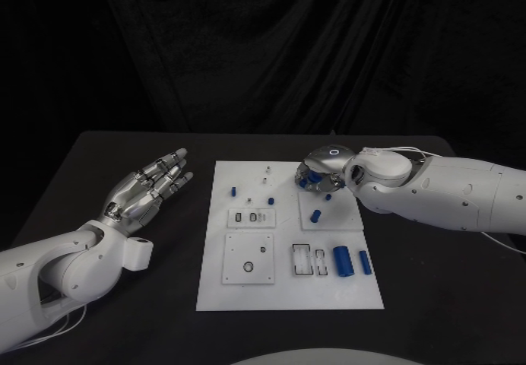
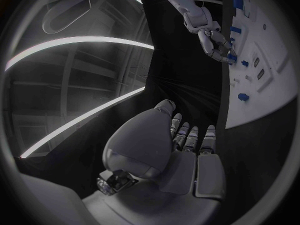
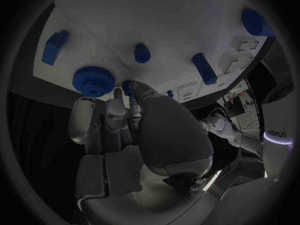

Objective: Assemble the parts on the task board

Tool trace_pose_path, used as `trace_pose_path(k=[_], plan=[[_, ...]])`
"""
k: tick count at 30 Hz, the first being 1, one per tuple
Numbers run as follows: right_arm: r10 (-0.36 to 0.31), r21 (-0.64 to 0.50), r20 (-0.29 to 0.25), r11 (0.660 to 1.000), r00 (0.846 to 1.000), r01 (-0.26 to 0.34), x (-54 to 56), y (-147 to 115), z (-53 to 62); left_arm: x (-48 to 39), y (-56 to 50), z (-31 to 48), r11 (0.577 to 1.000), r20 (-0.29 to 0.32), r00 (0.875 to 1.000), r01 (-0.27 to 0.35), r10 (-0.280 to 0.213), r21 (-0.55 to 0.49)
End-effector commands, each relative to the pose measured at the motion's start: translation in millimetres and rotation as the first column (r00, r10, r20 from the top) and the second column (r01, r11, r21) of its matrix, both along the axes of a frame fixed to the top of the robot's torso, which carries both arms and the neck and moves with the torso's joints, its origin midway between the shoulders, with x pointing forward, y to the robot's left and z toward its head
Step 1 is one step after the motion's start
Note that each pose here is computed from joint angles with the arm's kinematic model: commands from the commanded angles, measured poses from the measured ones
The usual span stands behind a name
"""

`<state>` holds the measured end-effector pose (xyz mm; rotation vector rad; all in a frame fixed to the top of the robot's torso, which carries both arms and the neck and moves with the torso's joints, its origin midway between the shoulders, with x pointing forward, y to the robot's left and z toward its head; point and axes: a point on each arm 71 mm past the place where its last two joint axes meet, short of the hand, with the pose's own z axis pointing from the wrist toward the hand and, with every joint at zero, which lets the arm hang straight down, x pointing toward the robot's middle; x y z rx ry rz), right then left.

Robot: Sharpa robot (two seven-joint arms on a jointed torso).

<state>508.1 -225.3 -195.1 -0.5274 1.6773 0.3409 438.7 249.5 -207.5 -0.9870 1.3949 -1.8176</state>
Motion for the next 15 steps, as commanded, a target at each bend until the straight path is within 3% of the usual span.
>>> trace_pose_path(k=[1, 15], plan=[[0.018, 0.007, 0.016, 1.000, 1.000, -0.018, -0.5, 1.4, 0.1, -0.4, -0.3, 8.7, 0.998, 0.094, 0.996, 0.002, 0.004, -0.067], [0.049, 0.074, 0.076, 0.996, 0.996, -0.055, -1.8, 2.7, 7.1, 0.6, -1.4, 7.9, 0.998, 0.089, 0.996, 0.009, -0.003, -0.067]])
